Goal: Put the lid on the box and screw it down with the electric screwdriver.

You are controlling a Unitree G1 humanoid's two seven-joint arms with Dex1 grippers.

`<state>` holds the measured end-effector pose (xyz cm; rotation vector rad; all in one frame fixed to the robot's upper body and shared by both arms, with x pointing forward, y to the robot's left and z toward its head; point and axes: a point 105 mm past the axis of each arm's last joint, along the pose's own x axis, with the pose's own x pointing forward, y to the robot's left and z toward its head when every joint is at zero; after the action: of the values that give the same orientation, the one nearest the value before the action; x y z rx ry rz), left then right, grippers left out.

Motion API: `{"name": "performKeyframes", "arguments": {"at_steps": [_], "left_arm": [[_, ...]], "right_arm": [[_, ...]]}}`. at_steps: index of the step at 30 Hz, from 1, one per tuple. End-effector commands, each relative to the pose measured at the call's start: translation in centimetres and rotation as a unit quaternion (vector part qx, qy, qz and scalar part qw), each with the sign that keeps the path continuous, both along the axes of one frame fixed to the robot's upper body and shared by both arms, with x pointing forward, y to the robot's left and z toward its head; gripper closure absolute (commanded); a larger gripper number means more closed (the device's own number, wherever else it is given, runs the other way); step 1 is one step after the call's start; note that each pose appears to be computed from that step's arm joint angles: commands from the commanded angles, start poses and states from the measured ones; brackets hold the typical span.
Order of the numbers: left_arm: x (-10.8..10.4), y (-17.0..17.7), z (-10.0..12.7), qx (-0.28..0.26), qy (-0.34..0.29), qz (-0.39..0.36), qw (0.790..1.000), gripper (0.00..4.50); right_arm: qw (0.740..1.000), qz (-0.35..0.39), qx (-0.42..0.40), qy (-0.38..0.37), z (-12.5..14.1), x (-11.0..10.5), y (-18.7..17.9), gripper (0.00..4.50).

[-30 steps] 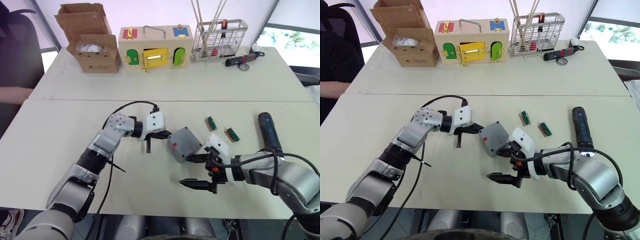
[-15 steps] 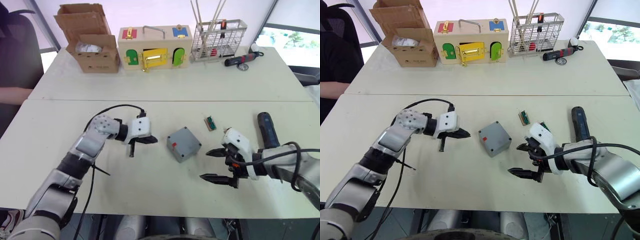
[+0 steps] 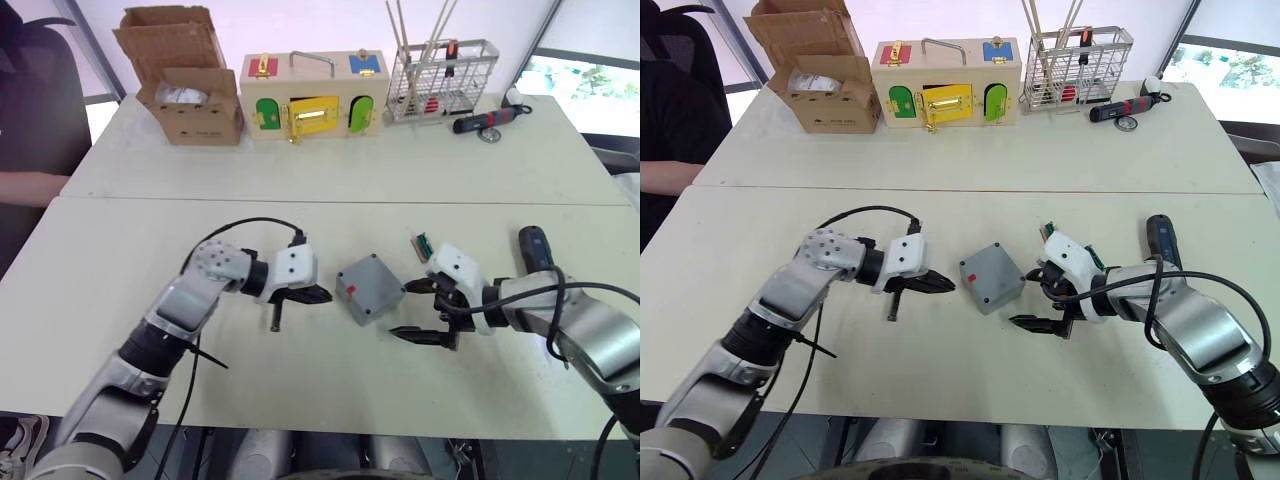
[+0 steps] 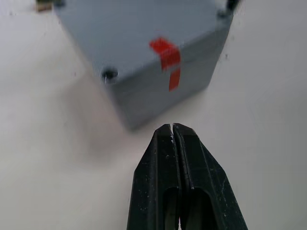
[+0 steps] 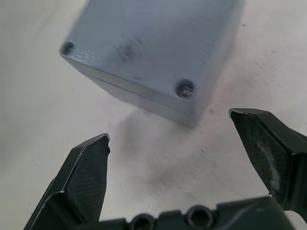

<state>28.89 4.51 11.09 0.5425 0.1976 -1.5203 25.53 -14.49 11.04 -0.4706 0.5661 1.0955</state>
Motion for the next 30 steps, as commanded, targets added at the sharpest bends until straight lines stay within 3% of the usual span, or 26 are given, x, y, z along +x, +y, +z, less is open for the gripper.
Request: {"name": "performKeyframes", "arguments": {"at_steps": [1, 16, 24, 28, 30], "left_arm": [[0.3, 0.0, 0.9, -0.009, -0.011, 0.002, 1.000, 4.50], [0.9, -0.3, 0.4, -0.005, -0.025, 0.003, 1.000, 4.50], [1.2, 0.0, 0.5, -0.008, -0.028, 0.008, 1.000, 4.50], [1.6, 1.8, 3.9, -0.054, -0.024, 0.034, 0.998, 4.50], [0.5, 2.5, 6.1, -0.094, -0.007, 0.025, 0.995, 4.50]], "right_arm": [[1.000, 0.025, 0.014, -0.010, 0.9, -0.7, 1.2, 0.04], [0.999, 0.036, 0.024, 0.017, 0.1, -2.7, 2.6, 0.04], [1.000, 0.014, 0.025, 0.001, 0.5, -2.2, 2.2, 0.04], [0.996, -0.074, 0.021, -0.046, 3.6, -1.0, -1.3, 0.04], [0.988, -0.124, 0.069, -0.067, 5.6, -0.9, -2.3, 0.04]]}}
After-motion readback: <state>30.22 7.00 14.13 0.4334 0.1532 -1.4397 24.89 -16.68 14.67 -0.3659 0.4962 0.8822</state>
